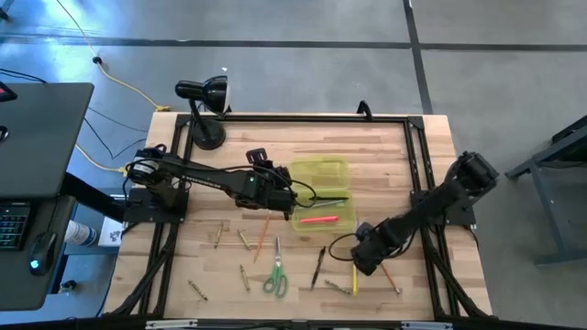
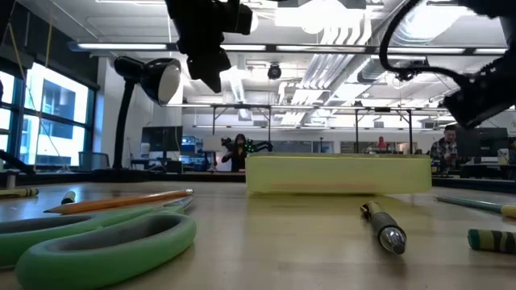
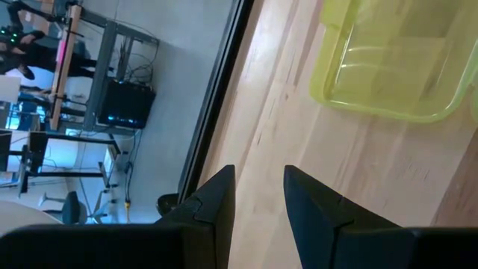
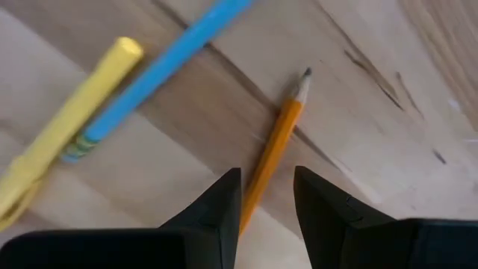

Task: Pick & place school supplies into a supply box
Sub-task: Put the orange pencil into the yellow supply box, then put the blue pencil into the yellow supply box

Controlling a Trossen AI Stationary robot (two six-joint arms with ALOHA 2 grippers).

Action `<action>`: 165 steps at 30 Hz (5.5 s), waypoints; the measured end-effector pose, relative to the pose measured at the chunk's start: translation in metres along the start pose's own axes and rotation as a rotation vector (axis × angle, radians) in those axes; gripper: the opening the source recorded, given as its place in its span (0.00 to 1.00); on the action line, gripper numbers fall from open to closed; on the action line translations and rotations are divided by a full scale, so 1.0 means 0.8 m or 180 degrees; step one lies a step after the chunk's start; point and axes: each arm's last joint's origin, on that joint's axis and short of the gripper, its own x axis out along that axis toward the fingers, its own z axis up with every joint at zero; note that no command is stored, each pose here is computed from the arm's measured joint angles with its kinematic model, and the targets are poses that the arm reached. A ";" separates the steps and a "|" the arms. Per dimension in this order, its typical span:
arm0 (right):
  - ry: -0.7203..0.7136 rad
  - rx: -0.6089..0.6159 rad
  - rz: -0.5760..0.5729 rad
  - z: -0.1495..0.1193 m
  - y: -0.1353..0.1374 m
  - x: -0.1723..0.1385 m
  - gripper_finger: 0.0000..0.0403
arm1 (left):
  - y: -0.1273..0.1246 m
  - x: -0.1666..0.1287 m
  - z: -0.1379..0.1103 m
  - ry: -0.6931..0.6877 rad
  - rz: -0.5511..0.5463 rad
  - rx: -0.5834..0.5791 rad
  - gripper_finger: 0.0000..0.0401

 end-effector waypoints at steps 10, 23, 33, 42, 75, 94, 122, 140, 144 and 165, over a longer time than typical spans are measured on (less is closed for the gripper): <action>-0.0098 -0.0078 -0.0114 -0.002 0.004 0.011 0.26 | 0.000 0.000 0.000 0.0010 -0.0030 -0.0010 0.36; -0.0257 -0.0039 -0.0172 -0.008 0.002 0.012 0.09 | -0.001 0.000 0.000 0.0028 -0.0085 -0.0019 0.36; -0.0182 -0.0216 -0.0183 -0.009 0.000 0.009 0.01 | -0.001 0.000 0.000 0.0029 -0.0083 0.0003 0.36; -0.0334 -0.0271 0.0295 -0.015 -0.005 -0.031 0.01 | -0.001 0.000 0.000 0.0031 -0.0081 0.0006 0.36; -0.2556 -0.2370 0.0679 0.157 -0.044 -0.122 0.00 | 0.040 -0.023 -0.020 0.0127 -0.0022 0.0077 0.36; -0.2248 -0.2594 0.0415 0.172 -0.038 -0.087 0.23 | 0.042 -0.025 -0.021 0.0155 -0.0137 -0.0041 0.36; -0.0834 -0.1632 0.1031 0.090 0.008 -0.130 0.28 | 0.040 -0.025 -0.021 0.0200 -0.0258 -0.0205 0.36; -0.0254 0.0673 0.0343 0.040 -0.041 -0.017 0.28 | 0.038 -0.025 -0.018 0.0173 -0.0339 -0.0280 0.36; -0.0298 0.0604 0.0458 0.041 -0.037 -0.017 0.28 | 0.037 -0.025 -0.018 0.0203 -0.0411 -0.0282 0.36; -0.0378 0.0839 0.0417 0.046 -0.055 0.003 0.28 | 0.036 -0.026 -0.018 0.0240 -0.0530 -0.0278 0.36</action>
